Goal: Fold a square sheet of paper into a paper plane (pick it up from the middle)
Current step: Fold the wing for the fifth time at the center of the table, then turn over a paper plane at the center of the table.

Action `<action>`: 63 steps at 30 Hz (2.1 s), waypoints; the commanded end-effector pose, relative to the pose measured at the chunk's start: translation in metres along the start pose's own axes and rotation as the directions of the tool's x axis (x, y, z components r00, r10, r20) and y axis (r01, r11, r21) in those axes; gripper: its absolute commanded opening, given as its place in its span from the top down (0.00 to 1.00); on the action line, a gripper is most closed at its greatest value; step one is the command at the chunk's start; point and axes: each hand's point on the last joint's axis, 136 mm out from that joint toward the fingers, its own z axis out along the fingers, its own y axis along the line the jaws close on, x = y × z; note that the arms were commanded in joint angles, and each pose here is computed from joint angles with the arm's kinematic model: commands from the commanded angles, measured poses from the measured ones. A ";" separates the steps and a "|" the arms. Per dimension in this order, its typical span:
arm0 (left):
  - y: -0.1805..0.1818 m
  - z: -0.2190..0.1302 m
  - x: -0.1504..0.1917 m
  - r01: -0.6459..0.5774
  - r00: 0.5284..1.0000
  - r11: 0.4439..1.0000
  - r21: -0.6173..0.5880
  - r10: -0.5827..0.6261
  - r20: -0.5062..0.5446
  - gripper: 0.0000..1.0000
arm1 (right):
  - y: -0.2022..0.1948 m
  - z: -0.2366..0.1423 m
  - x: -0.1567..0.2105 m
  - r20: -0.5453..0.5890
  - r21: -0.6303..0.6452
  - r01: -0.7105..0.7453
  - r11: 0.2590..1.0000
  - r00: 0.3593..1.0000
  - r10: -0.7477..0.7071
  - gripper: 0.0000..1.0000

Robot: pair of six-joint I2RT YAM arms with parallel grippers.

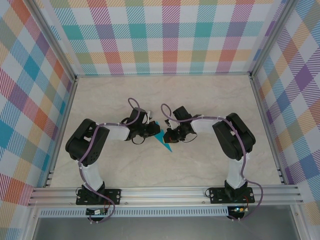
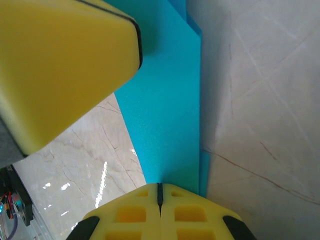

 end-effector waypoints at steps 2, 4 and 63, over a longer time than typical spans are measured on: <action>0.011 0.007 0.014 -0.053 0.999 0.999 -0.007 0.053 -0.010 0.91 | -0.023 0.011 0.014 -0.056 0.081 -0.051 0.995 0.997 0.055 1.00; 0.022 0.009 0.015 -0.058 0.998 0.997 -0.051 0.057 -0.005 0.91 | -0.024 0.011 0.016 -0.062 0.085 -0.053 0.995 0.996 0.058 1.00; -0.009 -0.055 -0.003 0.058 0.998 0.756 -0.652 -0.063 0.015 0.16 | -0.072 -0.135 -0.021 0.511 0.340 -0.460 0.820 0.823 0.249 0.02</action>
